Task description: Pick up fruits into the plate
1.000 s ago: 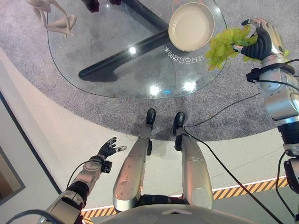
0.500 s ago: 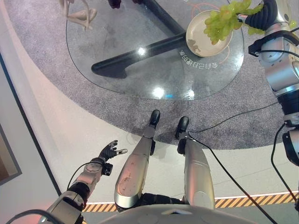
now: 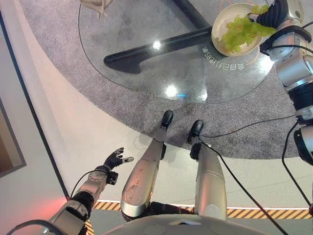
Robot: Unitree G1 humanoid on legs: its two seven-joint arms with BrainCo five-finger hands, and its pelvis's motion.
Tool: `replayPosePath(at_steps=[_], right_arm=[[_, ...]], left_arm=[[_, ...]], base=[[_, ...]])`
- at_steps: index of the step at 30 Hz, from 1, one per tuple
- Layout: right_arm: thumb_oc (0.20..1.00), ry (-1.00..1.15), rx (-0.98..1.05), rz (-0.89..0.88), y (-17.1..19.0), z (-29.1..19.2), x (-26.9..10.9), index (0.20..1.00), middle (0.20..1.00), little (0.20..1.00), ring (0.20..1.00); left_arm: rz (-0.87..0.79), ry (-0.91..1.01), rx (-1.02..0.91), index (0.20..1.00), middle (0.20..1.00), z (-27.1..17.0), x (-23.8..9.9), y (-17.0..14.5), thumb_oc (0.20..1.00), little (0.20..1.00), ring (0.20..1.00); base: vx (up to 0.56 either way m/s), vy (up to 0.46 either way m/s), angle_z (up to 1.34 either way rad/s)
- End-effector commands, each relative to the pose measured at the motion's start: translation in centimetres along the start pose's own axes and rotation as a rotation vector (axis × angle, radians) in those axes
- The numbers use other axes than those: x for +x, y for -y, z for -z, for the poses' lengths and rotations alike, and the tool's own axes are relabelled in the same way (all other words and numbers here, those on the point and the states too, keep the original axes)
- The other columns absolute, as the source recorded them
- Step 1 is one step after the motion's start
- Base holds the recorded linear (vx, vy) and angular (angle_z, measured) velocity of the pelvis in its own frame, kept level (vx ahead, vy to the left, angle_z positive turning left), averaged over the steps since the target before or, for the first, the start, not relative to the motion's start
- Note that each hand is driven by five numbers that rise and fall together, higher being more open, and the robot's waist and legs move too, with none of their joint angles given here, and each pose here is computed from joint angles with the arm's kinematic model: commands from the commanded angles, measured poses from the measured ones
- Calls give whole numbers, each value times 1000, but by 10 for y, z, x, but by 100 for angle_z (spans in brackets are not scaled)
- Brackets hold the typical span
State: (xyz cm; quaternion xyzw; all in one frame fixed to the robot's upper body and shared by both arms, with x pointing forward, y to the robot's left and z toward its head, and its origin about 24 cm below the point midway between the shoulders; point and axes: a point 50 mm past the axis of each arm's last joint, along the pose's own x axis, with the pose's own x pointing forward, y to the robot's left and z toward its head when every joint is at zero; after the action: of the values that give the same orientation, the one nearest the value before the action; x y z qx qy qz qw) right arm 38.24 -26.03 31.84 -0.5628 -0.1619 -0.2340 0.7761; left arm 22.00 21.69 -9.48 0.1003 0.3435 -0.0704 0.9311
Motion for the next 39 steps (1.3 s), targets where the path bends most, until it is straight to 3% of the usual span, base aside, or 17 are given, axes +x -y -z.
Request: replayPosePath(at_steps=[1,14,24,33,37,39], right_arm=[[1000,36,-24,124,32,-12,11,1000,1000,1000,1000],[1000,90,-92,220,38,-20,14,1000,1000,1000,1000],[1000,196,-13,244,38,-34,9,1000,1000,1000,1000],[1000,172,245,57,-21,-16,-25,1000,1000,1000,1000],[1000,100,353,-72,-65,10,-60,1000,1000,1000,1000],[1000,25,411,-185,-100,28,-96,1000,1000,1000,1000]], left_arm=[[25,-74,-8,1000,1000,27,-10,9,1000,1000,1000],[52,-56,1,1000,1000,26,-12,15,1000,1000,1000],[45,-39,-5,1000,1000,23,-12,12,1000,1000,1000],[19,-95,-73,1000,1000,34,-10,6,1000,1000,1000],[3,-125,-97,1000,1000,39,-9,4,1000,1000,1000],[-17,-167,-109,1000,1000,47,-10,4,1000,1000,1000]], base=[[-25,12,4],[-17,0,2],[-40,-3,0],[-22,16,-2],[17,-1,-8],[62,-52,-9]])
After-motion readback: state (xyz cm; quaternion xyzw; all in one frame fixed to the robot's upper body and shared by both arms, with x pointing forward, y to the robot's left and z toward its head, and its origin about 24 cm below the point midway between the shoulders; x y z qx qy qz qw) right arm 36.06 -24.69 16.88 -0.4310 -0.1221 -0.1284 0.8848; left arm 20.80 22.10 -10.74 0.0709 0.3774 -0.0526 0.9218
